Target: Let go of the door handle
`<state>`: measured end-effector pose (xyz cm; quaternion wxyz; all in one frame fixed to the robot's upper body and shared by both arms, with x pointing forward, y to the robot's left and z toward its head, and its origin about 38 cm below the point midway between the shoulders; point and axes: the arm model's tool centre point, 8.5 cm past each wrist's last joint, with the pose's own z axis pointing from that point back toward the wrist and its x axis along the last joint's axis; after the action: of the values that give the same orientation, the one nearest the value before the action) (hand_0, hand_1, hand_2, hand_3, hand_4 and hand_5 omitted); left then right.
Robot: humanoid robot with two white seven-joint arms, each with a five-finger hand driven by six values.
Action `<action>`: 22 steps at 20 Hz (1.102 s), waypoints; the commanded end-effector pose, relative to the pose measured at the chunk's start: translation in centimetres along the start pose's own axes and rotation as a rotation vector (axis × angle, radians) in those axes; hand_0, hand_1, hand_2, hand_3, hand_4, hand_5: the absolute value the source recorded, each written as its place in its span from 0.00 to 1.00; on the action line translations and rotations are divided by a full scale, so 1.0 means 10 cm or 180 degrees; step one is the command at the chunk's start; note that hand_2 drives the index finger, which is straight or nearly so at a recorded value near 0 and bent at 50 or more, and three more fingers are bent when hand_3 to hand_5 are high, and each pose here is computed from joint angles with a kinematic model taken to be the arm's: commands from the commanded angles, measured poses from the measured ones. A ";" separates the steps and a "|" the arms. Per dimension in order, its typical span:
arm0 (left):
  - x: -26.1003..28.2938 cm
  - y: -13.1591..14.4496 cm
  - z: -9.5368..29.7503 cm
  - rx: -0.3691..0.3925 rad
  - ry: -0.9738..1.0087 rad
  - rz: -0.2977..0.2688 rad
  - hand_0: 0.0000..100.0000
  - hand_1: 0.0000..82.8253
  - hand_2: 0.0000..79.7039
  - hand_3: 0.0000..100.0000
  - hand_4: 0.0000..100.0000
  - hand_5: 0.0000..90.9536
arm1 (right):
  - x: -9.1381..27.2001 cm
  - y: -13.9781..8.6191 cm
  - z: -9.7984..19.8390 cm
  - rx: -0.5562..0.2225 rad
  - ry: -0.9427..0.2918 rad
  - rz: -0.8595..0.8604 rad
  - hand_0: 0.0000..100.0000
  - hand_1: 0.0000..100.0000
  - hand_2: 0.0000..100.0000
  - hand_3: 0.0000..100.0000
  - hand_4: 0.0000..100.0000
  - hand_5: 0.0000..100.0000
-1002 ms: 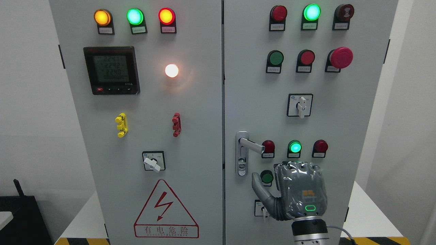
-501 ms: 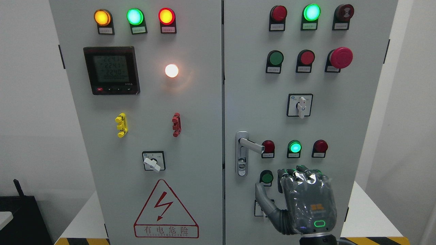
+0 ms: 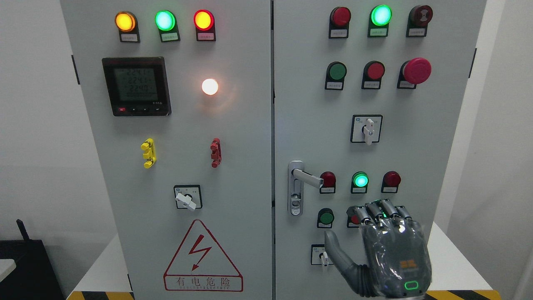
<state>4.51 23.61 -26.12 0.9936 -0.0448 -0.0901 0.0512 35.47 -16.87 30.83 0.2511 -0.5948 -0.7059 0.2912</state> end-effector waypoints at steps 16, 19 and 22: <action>-0.06 0.01 0.01 0.0013 0.0052 0.0041 0.12 0.47 0.00 0.00 0.00 0.00 | -0.14 -0.02 0.36 -0.0101 0.0017 -0.0408 0.41 0.04 0.01 0.09 0.04 0.00; -0.06 0.01 0.01 0.0013 0.0052 0.0041 0.12 0.47 0.00 0.00 0.00 0.00 | -0.13 -0.02 0.37 -0.0094 0.0022 -0.0417 0.40 0.04 0.00 0.09 0.04 0.00; -0.05 0.01 0.01 0.0013 0.0048 0.0040 0.12 0.47 0.00 0.00 0.00 0.00 | -0.12 -0.02 0.37 -0.0099 0.0041 -0.0439 0.40 0.04 0.00 0.09 0.04 0.00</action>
<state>4.47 23.61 -26.13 0.9936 -0.0448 -0.0898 0.0512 33.17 -18.41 28.46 0.2578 -0.5528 -0.7464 0.2661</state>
